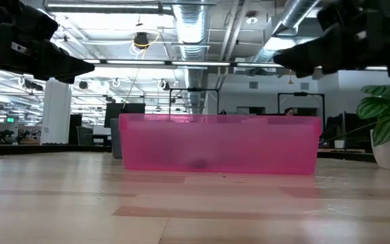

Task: Pick & Place Paint Supplies
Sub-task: Return to Home Position

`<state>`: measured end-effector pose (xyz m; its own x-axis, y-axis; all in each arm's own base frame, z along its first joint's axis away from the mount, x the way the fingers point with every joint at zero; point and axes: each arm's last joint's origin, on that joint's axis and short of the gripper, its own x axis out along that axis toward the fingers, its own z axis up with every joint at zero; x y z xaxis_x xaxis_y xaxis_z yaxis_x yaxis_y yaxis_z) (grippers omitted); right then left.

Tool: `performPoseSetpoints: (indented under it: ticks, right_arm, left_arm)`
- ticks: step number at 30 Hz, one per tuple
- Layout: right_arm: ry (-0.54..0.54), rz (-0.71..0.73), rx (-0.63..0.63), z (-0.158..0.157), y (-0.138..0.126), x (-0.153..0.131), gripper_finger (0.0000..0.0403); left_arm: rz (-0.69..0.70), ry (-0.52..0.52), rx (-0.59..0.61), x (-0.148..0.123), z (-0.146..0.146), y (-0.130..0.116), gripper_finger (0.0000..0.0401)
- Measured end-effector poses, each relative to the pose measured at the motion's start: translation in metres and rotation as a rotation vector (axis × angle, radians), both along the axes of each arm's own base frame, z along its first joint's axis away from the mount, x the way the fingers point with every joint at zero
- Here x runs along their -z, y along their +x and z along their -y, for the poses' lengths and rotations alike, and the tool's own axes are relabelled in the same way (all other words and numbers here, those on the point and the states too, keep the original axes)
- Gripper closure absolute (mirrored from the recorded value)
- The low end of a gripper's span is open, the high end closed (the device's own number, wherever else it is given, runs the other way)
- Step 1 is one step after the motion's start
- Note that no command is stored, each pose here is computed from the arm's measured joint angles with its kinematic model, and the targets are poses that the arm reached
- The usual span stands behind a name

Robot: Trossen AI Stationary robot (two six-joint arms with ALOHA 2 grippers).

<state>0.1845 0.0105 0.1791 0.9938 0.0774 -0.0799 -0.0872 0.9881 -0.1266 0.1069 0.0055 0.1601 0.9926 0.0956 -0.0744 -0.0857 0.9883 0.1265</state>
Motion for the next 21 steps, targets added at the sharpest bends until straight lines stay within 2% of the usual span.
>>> performPoseSetpoints:
  ticks: [14, 21]
  right_arm:
    - [0.097, 0.036, 0.022, 0.004, -0.034, 0.022, 0.0233]
    - [0.161, 0.014, 0.056, 0.005, -0.035, 0.026, 0.0233]
  left_arm:
    - [0.001, 0.000, 0.001, 0.000, 0.000, 0.000, 0.0401]
    - [0.002, 0.000, 0.001, 0.000, 0.000, 0.000, 0.0401]
